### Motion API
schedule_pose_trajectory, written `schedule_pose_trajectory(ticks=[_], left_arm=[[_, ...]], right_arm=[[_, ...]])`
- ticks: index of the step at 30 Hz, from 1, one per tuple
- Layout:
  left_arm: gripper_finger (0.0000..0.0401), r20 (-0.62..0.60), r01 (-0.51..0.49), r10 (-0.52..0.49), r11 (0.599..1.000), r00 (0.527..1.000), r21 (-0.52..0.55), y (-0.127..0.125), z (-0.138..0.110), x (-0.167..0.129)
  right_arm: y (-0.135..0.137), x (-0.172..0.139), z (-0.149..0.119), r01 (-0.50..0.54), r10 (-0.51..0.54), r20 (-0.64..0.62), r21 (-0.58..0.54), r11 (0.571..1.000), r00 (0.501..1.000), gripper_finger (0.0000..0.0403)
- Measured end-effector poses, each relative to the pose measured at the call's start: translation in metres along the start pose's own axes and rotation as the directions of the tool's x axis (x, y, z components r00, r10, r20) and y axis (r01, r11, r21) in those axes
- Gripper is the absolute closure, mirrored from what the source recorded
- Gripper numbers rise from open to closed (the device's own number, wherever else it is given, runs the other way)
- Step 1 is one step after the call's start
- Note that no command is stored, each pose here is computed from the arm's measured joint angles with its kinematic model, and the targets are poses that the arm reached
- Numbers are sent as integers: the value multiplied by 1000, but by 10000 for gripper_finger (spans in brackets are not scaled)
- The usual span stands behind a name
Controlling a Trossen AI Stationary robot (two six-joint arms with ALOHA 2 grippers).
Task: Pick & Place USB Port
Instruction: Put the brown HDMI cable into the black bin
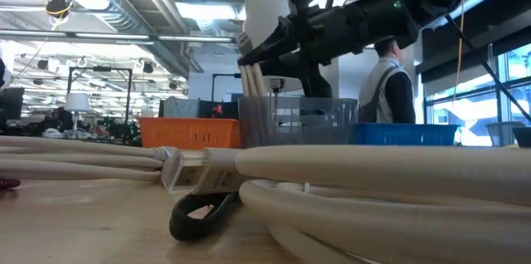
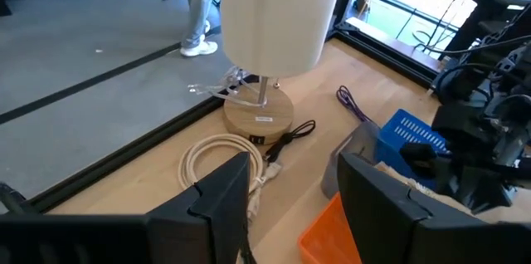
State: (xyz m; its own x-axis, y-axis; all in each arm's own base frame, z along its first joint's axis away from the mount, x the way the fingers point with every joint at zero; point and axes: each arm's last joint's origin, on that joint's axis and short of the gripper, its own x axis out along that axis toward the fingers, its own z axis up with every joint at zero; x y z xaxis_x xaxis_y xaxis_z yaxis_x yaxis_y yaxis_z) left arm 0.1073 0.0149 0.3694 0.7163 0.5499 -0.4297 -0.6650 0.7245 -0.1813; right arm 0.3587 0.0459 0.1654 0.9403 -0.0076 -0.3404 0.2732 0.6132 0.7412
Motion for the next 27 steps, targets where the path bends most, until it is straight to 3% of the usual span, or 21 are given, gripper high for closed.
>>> schedule_pose_trajectory(ticks=[10, 20, 27], left_arm=[[226, 0, 1, -1, 1000, 1000, 0, 0, 0, 0], [226, 0, 1, -1, 1000, 1000, 0, 0, 0, 0], [226, -1, 2, -2, 1000, 1000, 0, 0, 0, 0]], right_arm=[[-6, 1, 5, 25, -25, -3, -7, 1000, 1000, 369], [-5, 1, 4, 13, -12, -16, 33, 999, 1000, 209], [-4, 1, 5, 4, -4, -5, 6, 1000, 1000, 180]])
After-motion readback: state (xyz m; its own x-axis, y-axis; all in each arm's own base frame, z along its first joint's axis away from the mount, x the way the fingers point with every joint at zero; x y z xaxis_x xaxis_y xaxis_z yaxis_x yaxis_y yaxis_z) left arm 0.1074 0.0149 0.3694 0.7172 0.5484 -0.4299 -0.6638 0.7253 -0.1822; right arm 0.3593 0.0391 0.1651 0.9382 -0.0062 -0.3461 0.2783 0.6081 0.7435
